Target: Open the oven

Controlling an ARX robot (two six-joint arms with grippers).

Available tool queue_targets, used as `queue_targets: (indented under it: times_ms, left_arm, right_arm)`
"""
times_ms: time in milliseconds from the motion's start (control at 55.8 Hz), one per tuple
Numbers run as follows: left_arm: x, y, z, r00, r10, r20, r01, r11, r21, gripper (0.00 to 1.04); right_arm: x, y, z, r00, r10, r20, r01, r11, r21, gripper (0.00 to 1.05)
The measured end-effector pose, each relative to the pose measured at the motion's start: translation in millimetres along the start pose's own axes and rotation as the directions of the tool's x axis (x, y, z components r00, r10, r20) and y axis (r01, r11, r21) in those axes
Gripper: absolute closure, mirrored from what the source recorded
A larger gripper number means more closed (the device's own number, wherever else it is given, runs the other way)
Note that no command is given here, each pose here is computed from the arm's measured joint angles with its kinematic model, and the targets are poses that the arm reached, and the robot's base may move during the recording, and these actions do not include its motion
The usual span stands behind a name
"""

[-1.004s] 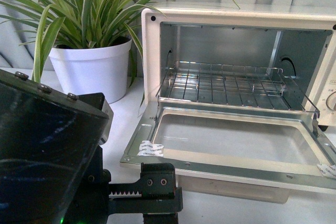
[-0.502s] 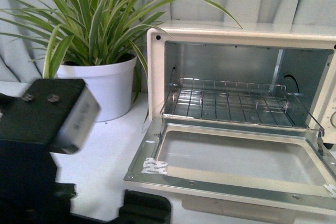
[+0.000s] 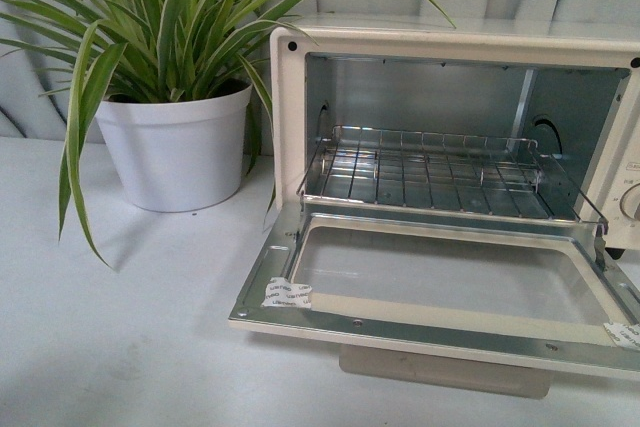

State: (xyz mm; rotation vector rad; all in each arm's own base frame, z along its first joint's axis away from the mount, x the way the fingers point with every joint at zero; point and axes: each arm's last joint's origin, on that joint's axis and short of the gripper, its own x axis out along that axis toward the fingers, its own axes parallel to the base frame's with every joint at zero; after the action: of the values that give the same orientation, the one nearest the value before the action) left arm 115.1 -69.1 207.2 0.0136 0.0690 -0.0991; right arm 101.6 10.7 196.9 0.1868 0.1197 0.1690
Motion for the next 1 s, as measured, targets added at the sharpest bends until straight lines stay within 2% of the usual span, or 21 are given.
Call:
queue_targets:
  times_ms: [143, 305, 448, 484, 520, 538, 574, 628, 789, 843, 897, 951, 1004]
  left_arm:
    - [-17.0, 9.7, -6.6, 0.999, 0.025, 0.031, -0.024, 1.000, -0.019, 0.07]
    - [-18.0, 18.9, -19.8, 0.997, 0.072, 0.022, -0.071, 0.997, -0.027, 0.07]
    - [-18.1, 20.1, -20.3, 0.996, 0.081, 0.024, -0.081, 0.996, -0.029, 0.07]
    - [-18.1, 20.6, -20.5, 0.996, 0.085, 0.032, -0.084, 0.996, -0.024, 0.09]
    - [-18.2, 22.2, -21.5, 0.996, 0.075, 0.050, -0.074, 0.997, -0.030, 0.16]
    - [-18.6, 24.3, -22.4, 0.996, 0.072, 0.057, -0.070, 0.997, -0.031, 0.21]
    - [-19.1, 28.7, -23.9, 0.995, 0.074, 0.063, -0.072, 0.997, -0.031, 0.30]
    - [-19.5, 34.6, -26.1, 0.994, 0.081, 0.067, -0.079, 0.996, -0.033, 0.43]
    - [-20.0, 45.1, -31.3, 0.994, 0.084, 0.067, -0.082, 0.996, -0.028, 0.73]
    - [-20.3, 48.8, -32.5, 0.994, 0.087, 0.069, -0.085, 0.996, -0.027, 0.88]
    - [-20.5, 51.6, -34.9, 0.993, 0.089, 0.073, -0.087, 0.996, -0.027, 1.00]
    - [-20.4, 53.9, -41.7, 0.993, 0.091, 0.074, -0.089, 0.996, -0.025, 1.01]
    - [-20.7, 56.4, -41.9, 0.995, 0.074, 0.074, -0.073, 0.997, -0.022, 1.01]
  right_arm:
    - [-3.3, -4.9, -11.0, 0.999, -0.011, 0.043, 0.011, 1.000, 0.002, 0.09]
    - [-1.5, -7.8, -25.8, 0.999, -0.013, 0.048, 0.013, 1.000, 0.012, 0.09]
    - [-0.9, -8.4, -31.2, 0.999, -0.016, 0.048, 0.016, 1.000, 0.012, 0.09]
    - [-0.9, -8.4, -31.2, 0.999, -0.016, 0.048, 0.015, 1.000, 0.012, 0.09]
    - [-1.0, -8.4, -31.1, 0.999, -0.016, 0.050, 0.015, 1.000, 0.011, 0.09]
    - [-1.3, -9.6, -30.7, 0.997, -0.042, 0.069, 0.042, 0.999, -0.003, 0.11]
    - [-1.8, -13.8, -30.9, 0.986, -0.121, 0.113, 0.128, 0.990, -0.064, 0.21]
    - [-2.7, -15.8, -29.4, 0.978, -0.159, 0.134, 0.175, 0.978, -0.112, 0.34]
    - [-2.7, -15.7, -29.5, 0.979, -0.154, 0.133, 0.174, 0.972, -0.156, 0.62]
    - [-2.7, -15.7, -29.5, 0.979, -0.155, 0.133, 0.176, 0.971, -0.163, 0.78]
    - [-2.7, -15.7, -29.5, 0.979, -0.155, 0.133, 0.176, 0.970, -0.165, 0.89]
    - [-2.7, -15.7, -29.5, 0.979, -0.154, 0.133, 0.176, 0.970, -0.168, 1.02]
    - [-2.7, -15.7, -29.5, 0.979, -0.155, 0.133, 0.176, 0.969, -0.171, 1.04]
